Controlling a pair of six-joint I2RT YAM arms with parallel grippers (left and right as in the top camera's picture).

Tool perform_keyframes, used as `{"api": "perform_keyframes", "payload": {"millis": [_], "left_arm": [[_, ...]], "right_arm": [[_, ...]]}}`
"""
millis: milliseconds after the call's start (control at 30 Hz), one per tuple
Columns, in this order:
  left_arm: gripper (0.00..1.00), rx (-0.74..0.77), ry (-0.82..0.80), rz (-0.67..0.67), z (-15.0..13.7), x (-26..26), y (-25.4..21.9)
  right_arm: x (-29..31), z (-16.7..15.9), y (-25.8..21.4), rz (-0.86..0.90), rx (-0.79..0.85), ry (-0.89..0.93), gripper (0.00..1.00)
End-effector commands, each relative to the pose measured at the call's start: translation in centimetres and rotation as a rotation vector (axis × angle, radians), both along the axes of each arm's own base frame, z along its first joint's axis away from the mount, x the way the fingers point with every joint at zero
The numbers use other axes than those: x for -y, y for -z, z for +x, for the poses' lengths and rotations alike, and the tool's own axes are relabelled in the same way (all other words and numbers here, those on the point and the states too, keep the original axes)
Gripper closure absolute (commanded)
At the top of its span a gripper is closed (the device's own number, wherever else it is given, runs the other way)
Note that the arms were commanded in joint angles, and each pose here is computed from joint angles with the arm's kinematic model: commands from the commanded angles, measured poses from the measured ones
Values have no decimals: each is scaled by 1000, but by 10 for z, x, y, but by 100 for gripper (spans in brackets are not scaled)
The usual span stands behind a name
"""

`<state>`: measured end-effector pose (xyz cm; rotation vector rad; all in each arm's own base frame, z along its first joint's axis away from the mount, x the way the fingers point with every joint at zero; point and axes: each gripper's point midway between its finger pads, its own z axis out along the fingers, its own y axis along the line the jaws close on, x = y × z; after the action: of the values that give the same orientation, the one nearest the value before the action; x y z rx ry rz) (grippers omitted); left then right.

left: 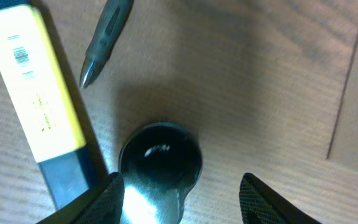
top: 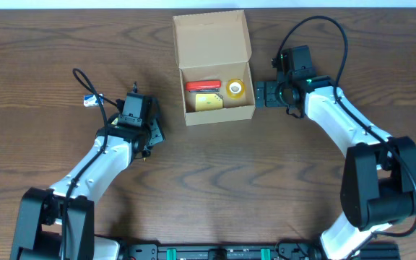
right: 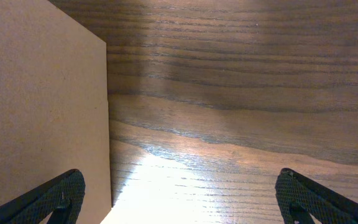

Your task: Pack container

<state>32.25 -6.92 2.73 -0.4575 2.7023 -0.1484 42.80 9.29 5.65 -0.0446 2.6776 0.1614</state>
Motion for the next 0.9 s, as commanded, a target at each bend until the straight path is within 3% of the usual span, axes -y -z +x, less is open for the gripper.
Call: {"api": "perform_keyframes", "payload": {"millis": [0, 300, 867], "left_arm": [[37, 24, -3, 22, 6, -5, -10], [22, 24, -1, 63, 5, -11, -9], [27, -20, 24, 73, 8, -9, 16]], "right_arm": [[1, 0, 0, 7, -2, 12, 1], [1, 0, 0, 7, -2, 12, 1], [2, 0, 0, 7, -2, 13, 1]]}}
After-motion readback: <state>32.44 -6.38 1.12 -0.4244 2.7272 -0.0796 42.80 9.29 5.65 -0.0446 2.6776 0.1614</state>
